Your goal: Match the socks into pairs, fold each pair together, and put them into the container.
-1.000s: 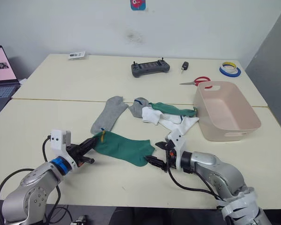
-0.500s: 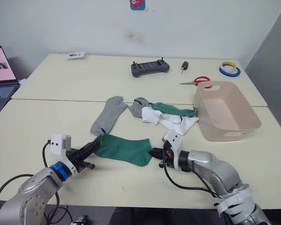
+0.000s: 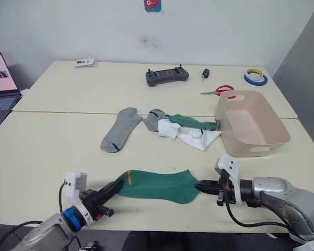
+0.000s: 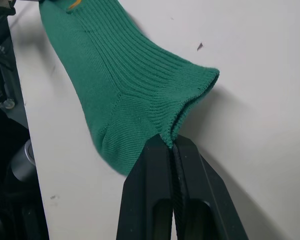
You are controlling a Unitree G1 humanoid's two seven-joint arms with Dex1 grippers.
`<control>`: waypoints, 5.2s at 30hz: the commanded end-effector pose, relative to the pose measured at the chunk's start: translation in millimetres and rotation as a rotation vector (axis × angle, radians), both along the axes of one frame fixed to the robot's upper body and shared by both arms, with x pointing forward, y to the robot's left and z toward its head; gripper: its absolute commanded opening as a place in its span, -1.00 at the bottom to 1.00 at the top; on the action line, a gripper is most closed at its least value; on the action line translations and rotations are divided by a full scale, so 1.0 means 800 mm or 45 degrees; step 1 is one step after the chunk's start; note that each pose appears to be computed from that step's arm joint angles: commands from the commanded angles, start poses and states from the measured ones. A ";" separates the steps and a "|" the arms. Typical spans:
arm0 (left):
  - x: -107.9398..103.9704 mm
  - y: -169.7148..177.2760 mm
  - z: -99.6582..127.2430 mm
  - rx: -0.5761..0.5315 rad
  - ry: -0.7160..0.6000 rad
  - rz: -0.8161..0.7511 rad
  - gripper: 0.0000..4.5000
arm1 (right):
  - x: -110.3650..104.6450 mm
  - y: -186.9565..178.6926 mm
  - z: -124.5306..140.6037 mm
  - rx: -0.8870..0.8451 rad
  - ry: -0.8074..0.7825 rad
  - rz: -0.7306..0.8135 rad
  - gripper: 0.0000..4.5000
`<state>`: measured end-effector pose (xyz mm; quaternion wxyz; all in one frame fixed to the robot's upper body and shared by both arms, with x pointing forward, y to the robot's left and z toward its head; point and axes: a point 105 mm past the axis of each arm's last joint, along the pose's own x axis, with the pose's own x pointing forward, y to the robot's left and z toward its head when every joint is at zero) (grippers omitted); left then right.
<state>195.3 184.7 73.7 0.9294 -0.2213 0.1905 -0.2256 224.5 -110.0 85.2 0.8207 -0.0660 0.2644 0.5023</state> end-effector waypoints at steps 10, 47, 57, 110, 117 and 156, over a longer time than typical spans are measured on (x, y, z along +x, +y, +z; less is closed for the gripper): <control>-0.006 -0.016 -0.019 0.097 -0.056 0.078 -1.00 | 0.008 -0.001 0.001 -0.058 -0.070 0.015 -0.98; 0.034 0.023 0.112 0.376 -0.511 -0.390 0.98 | 0.034 -0.011 0.094 0.010 -0.573 0.080 1.00; 0.046 0.016 0.171 0.506 -0.593 -0.641 0.98 | 0.086 0.021 0.123 0.017 -0.814 -0.101 1.00; 0.047 0.016 0.169 0.521 -0.600 -0.592 1.00 | 0.225 0.113 0.095 -0.160 -0.718 -0.262 0.25; 0.047 0.015 0.168 0.519 -0.603 -0.590 1.00 | 0.233 0.114 0.105 -0.139 -0.728 -0.296 0.25; 0.046 0.017 0.161 0.504 -0.605 -0.560 1.00 | 0.203 0.107 0.106 -0.095 -0.730 -0.129 -0.98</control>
